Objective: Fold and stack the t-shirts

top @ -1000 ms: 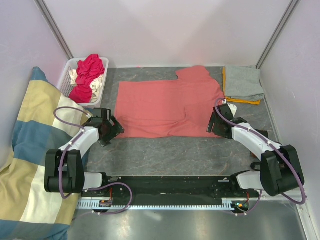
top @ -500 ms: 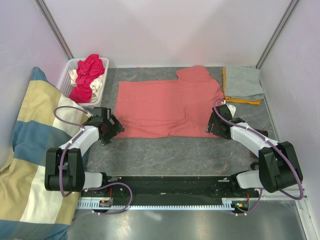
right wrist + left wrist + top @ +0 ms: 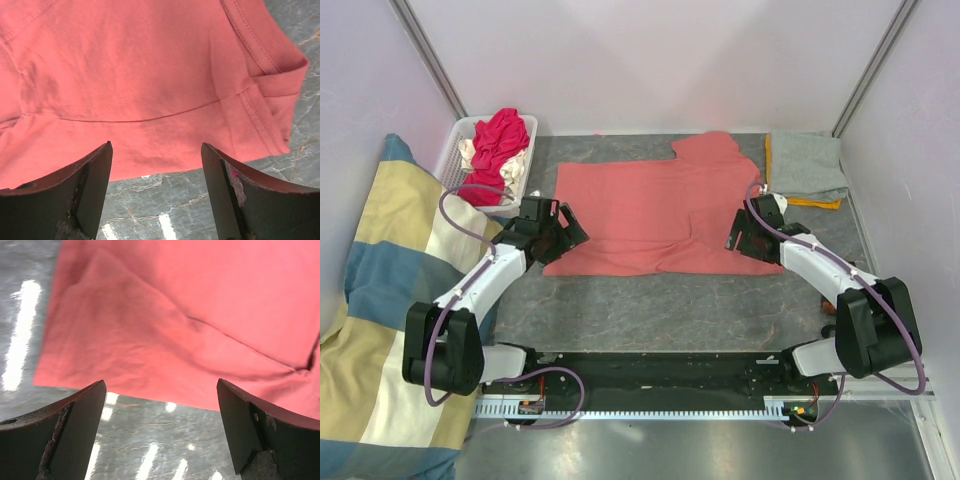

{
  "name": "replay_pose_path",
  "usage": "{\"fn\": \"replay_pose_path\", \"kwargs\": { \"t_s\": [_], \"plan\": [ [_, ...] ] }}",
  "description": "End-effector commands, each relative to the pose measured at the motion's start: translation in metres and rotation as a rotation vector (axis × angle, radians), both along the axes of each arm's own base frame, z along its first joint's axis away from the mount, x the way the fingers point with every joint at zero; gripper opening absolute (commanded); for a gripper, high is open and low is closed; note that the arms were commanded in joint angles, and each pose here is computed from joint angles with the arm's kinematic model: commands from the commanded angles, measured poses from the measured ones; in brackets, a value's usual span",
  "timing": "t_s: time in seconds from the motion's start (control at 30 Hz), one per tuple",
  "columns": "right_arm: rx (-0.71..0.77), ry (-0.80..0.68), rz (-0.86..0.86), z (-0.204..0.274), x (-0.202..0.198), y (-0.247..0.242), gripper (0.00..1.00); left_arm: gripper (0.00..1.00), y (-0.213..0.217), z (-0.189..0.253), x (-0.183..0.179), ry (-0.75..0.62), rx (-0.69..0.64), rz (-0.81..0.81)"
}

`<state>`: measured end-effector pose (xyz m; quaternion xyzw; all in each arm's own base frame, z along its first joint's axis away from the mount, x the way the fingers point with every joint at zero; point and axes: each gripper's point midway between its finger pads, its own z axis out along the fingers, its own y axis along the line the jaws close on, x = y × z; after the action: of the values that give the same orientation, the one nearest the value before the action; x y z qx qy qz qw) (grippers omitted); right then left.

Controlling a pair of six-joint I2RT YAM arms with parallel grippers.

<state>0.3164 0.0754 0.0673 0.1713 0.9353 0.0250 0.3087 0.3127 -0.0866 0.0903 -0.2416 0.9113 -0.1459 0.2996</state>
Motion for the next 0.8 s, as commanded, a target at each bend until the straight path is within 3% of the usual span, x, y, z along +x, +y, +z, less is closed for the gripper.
{"fn": "replay_pose_path", "kwargs": {
  "t_s": [0.0,0.37,0.77],
  "plan": [
    [0.036,-0.031,0.025,0.005,0.014,0.010,0.80,1.00,-0.019,0.011,0.014,-0.059,-0.041,-0.014],
    [0.105,-0.032,0.124,-0.049,0.012,0.029,0.80,1.00,-0.029,-0.059,0.010,-0.038,-0.010,-0.037],
    [0.100,0.072,0.072,-0.054,-0.033,0.015,0.80,1.00,0.004,-0.090,-0.064,0.174,0.075,0.075]
  ]
}}
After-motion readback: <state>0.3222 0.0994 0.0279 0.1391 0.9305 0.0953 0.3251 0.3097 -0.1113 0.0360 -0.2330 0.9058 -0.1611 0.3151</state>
